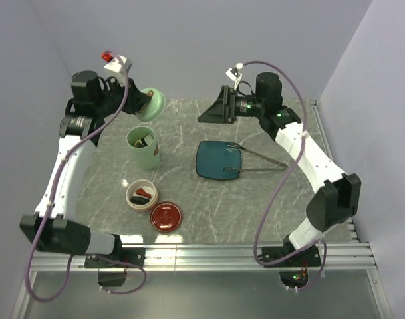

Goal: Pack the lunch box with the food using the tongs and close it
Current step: Put the lid back on the lunch box

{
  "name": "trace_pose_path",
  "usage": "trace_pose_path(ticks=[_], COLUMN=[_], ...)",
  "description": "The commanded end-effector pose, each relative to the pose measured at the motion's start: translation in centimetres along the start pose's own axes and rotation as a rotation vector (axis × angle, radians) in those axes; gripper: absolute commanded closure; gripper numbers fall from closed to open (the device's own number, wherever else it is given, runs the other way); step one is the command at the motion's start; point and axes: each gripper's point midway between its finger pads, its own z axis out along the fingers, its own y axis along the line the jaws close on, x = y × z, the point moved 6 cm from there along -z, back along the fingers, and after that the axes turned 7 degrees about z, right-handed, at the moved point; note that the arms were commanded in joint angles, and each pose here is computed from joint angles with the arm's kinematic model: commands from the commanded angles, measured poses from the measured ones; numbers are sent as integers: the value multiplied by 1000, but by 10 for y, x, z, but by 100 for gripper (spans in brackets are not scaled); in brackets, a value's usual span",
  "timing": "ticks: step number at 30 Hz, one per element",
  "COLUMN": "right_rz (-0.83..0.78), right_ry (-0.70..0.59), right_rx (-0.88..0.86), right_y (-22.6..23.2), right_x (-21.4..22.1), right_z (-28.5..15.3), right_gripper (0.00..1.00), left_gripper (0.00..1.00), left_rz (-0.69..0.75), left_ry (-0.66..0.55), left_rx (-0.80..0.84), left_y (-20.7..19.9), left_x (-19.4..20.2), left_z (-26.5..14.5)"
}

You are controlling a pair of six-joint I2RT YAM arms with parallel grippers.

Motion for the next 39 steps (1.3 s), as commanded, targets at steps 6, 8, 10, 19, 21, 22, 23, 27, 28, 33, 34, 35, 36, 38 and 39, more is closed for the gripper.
trace_pose_path(ticks=[6, 8, 10, 19, 21, 22, 23, 27, 28, 33, 34, 35, 36, 38, 39], right_rz=[-379, -416, -427, -474, -475, -479, -477, -474, -470, -472, -469, -470, -465, -467, -470], right_ry=[67, 51, 40, 48, 47, 45, 47, 44, 44, 46, 50, 49, 54, 52, 51], right_rx=[339, 390, 416, 492, 492, 494, 497, 495, 495, 492, 491, 490, 491, 491, 492], right_y=[1, -1, 1, 2, 2, 3, 2, 1, 0, 1, 0, 1, 0, 0, 0], right_x=[29, 30, 33, 37, 37, 36, 36, 35, 35, 34, 35, 35, 35, 34, 34], right_z=[-54, -60, -65, -78, -78, -78, -78, -77, -77, -76, -76, -76, -75, -76, -76], right_gripper=[0, 0, 0, 0, 0, 0, 0, 0, 0, 0, 0, 0, 0, 0, 0], left_gripper=[99, 99, 100, 100, 100, 100, 100, 100, 100, 100, 100, 100, 100, 100, 100], left_rz=[45, 39, 10, -62, -68, -75, -83, -93, -91, -111, -115, -118, -121, -124, -124], left_ry=[368, 404, 457, 477, 479, 481, 489, 492, 490, 518, 520, 522, 521, 529, 530], left_rx=[-267, -274, -270, -283, -284, -283, -279, -278, -281, -269, -266, -263, -261, -260, -263], left_y=[50, 54, 57, 64, 64, 65, 64, 63, 63, 61, 60, 60, 59, 58, 58], left_x=[63, 76, 93, 129, 134, 136, 140, 152, 153, 166, 167, 168, 168, 171, 171], left_z=[5, 8, 14, 30, 32, 33, 33, 32, 33, 33, 33, 33, 33, 31, 30])
